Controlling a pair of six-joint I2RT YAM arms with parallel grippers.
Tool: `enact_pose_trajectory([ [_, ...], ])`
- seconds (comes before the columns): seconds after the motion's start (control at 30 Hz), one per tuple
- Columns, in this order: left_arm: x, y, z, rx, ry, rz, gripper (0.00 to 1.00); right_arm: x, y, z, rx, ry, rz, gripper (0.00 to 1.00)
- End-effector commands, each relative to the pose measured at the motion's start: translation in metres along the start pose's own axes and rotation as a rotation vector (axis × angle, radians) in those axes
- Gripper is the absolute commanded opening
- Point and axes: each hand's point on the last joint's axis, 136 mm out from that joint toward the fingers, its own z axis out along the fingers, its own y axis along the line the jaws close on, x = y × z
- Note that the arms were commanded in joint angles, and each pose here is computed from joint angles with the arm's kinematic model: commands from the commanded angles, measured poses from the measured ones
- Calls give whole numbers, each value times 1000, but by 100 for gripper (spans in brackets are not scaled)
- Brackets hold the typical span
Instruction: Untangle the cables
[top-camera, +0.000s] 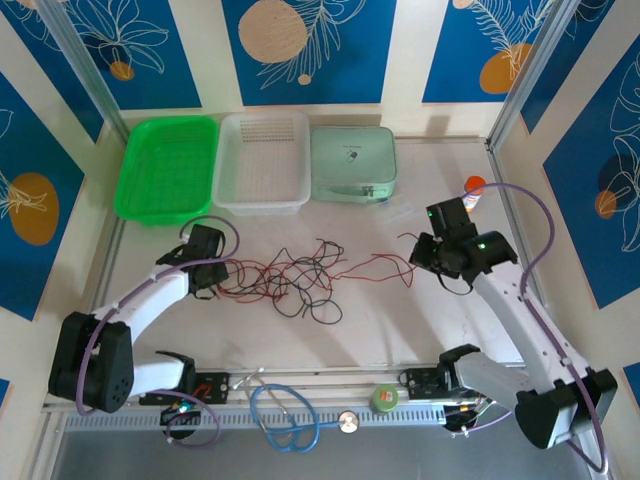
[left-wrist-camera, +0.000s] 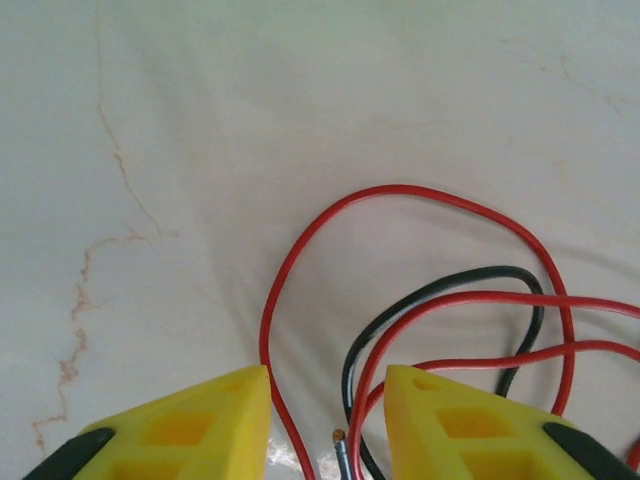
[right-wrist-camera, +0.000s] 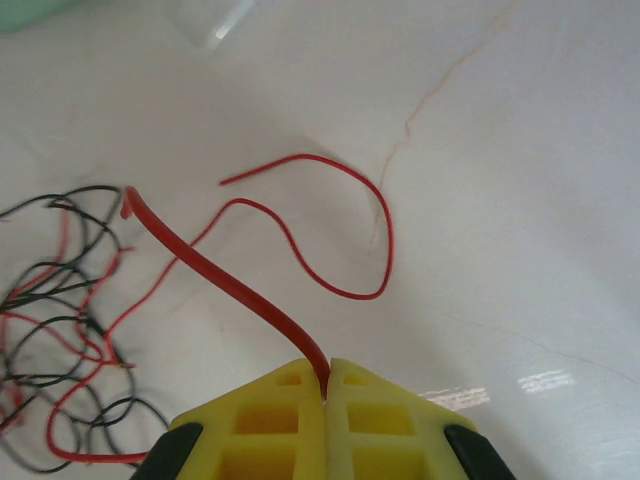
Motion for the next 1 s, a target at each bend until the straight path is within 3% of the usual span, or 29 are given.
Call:
enact_pose_trajectory([
  [0.0, -20, -10, -17, 64, -58, -1, 42, 9, 17, -14, -126, 68, -61, 0],
  [0.2, -39, -15, -53, 127, -150, 37, 58, 0, 54, -42, -348, 79, -104, 0],
  [0.53, -58, -84, -136, 582, -396, 207, 80, -19, 98, -83, -659, 95, -57, 0],
  [0.63, -57, -115, -169, 734, -486, 328, 84, -22, 102, -77, -684, 119, -24, 0],
  [0.77, -35, -162, -210, 910, -654, 622, 90, -23, 105, -66, -702, 152, 33, 0],
  [0.97, -18, -201, -214, 1019, -751, 796, 94, -28, 108, -65, -720, 175, 63, 0],
])
